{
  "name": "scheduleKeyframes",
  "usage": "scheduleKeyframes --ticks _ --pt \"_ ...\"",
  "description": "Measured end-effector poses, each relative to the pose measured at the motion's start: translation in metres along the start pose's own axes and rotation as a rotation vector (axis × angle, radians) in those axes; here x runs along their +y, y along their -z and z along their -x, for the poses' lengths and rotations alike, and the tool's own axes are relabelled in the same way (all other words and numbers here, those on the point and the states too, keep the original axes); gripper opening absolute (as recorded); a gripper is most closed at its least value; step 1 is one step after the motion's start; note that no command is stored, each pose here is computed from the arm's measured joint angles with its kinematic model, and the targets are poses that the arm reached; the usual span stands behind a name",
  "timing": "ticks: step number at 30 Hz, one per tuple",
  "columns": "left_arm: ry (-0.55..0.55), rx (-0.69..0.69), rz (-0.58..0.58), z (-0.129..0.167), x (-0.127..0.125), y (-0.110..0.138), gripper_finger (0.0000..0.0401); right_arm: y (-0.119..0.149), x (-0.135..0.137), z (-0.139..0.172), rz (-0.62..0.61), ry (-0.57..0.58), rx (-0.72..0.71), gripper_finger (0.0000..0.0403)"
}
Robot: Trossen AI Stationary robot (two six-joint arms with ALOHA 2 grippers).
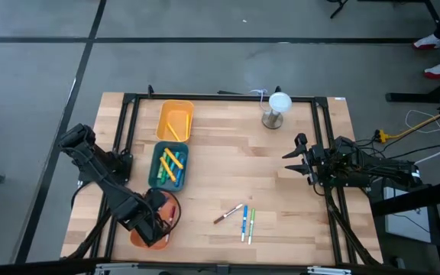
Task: Pick & Place Markers
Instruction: Put the blue marker pen into the orange bin
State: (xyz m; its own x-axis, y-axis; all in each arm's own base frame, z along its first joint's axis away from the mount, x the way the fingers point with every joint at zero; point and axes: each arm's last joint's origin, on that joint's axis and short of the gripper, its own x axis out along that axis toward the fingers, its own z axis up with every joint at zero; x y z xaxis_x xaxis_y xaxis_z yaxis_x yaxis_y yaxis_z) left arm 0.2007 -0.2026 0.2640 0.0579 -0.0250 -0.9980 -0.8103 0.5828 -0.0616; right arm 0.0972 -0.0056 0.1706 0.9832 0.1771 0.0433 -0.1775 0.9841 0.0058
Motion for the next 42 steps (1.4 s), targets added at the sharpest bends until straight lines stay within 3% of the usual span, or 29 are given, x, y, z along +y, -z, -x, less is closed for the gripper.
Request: scheduleKeyframes --ticks 12,35,42 --pt "0.014 -0.017 0.053 -0.001 -0.001 0.001 0.0024 0.000 0.000 0.000 0.000 -0.001 0.000 0.0170" --pt "-0.150 0.093 0.039 -0.039 -0.018 -0.002 0.0024 0.000 0.000 0.000 0.000 0.000 0.000 0.0170" --pt "-0.167 0.079 0.070 -0.044 -0.020 -0.002 0.0050 0.000 0.000 0.000 0.000 0.000 0.000 0.0170"
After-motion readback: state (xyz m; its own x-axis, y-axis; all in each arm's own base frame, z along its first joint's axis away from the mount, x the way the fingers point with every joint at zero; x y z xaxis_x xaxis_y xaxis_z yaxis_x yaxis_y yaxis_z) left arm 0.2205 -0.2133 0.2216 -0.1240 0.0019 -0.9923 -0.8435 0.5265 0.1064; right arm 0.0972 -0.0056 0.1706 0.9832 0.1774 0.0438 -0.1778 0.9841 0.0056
